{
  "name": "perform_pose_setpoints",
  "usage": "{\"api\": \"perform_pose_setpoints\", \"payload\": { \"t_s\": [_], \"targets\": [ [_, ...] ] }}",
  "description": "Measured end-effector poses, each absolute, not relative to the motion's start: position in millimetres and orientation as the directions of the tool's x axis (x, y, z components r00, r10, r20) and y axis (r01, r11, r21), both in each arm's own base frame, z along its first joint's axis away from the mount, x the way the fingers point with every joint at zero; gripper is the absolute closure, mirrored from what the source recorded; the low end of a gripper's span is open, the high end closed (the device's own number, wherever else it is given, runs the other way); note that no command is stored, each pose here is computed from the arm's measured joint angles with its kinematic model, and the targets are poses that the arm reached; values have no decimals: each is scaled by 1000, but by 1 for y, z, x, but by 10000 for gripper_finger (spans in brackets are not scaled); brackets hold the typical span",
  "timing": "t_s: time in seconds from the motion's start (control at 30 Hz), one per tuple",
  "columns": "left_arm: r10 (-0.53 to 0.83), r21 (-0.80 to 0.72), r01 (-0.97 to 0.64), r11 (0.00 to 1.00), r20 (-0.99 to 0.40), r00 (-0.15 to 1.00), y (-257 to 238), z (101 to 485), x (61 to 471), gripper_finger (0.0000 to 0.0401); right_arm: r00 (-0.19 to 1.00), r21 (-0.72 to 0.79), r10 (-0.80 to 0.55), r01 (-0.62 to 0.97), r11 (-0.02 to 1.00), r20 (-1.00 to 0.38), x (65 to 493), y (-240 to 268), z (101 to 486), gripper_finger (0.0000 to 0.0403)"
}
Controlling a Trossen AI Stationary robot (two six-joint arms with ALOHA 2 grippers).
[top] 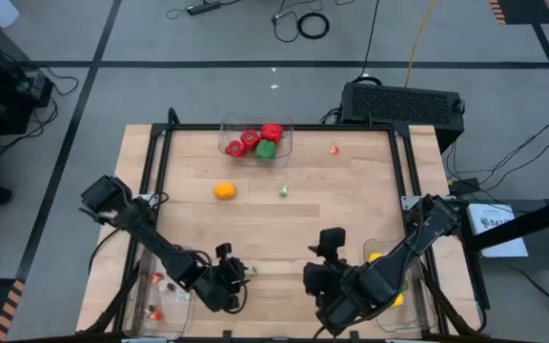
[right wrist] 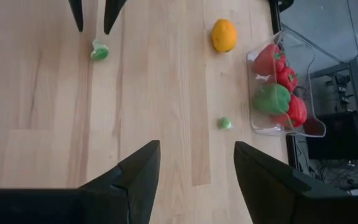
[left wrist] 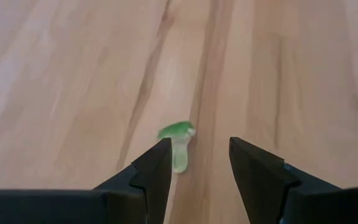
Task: Sort produce into baskets
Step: Put the green mushroom into the bottom left transparent bin
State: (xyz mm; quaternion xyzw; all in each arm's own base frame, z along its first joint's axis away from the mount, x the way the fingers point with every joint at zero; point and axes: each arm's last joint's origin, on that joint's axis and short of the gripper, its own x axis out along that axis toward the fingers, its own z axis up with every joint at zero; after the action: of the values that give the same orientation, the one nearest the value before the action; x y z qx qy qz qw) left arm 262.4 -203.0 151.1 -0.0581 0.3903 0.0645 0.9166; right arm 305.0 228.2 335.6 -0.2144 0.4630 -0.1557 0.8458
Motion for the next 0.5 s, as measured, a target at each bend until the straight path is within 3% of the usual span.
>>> {"api": "perform_pose_setpoints", "payload": {
  "t_s": [0.5],
  "targets": [
    [150,1,-235,972,-773,616,-197,115,270,235,523,-511,-462,58,857,-716,305,228,336,204]
  ]
}}
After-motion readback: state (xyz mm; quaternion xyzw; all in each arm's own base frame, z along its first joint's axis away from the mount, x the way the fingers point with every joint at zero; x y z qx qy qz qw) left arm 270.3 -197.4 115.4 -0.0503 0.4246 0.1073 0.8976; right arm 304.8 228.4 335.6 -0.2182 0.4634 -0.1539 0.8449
